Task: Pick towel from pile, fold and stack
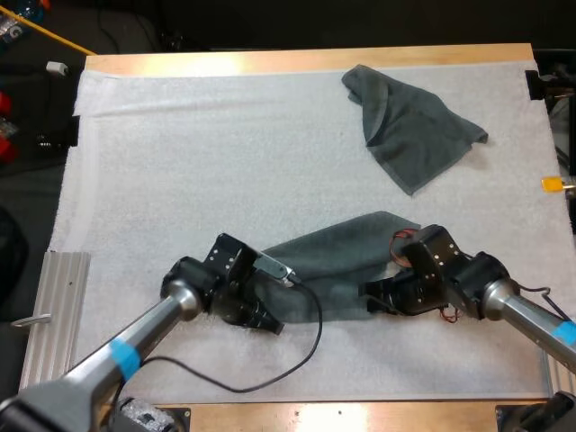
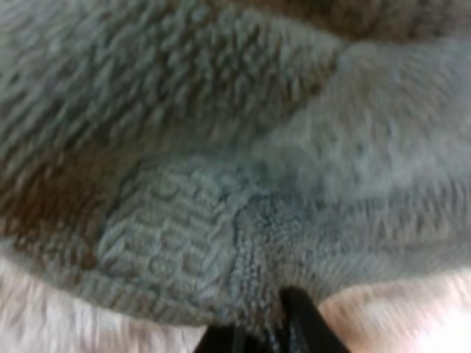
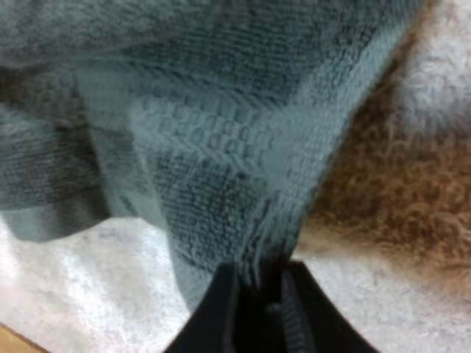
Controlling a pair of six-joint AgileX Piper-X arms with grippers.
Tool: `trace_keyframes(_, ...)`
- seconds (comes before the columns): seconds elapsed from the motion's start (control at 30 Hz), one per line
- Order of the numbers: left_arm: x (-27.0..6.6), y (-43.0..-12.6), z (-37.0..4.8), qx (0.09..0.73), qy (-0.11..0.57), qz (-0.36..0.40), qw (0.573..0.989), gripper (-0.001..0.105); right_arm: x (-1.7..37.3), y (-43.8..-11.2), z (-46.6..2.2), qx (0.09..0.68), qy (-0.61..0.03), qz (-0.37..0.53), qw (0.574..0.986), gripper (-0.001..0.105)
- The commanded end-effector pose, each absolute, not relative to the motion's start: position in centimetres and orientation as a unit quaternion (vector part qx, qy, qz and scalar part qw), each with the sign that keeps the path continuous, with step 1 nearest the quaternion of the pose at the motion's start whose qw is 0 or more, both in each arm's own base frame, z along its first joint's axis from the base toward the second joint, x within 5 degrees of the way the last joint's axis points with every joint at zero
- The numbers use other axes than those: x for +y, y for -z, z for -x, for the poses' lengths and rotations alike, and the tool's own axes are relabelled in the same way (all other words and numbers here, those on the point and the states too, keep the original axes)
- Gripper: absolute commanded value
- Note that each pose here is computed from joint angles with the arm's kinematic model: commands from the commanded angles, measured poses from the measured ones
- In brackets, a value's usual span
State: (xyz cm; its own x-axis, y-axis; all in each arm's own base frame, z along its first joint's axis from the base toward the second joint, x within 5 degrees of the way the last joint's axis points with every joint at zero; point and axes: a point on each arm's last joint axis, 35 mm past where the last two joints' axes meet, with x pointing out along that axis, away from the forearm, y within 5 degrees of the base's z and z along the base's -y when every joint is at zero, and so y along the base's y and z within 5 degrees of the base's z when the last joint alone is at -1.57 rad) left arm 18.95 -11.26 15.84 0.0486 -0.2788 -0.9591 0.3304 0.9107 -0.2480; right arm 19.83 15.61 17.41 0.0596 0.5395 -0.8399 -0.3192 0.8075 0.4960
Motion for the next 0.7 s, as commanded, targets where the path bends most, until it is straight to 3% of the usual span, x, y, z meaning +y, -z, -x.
trace_keyframes(0.0,-11.1,-17.0,-18.5,0.646,0.21,-0.02,0.734,0.0,15.6,-18.7,-19.8,0.601,-0.31,-0.085,0.732,0.0)
trace_keyframes(0.43,-9.4,-31.7,-14.7,0.5,0.304,0.037,0.81,0.0,12.7,-30.7,-16.3,0.509,-0.306,-0.08,0.8,0.0)
trace_keyframes(0.67,-9.0,-36.0,-13.7,0.484,0.322,0.048,0.812,0.0,10.9,-35.9,-13.7,0.465,-0.324,-0.091,0.819,0.0)
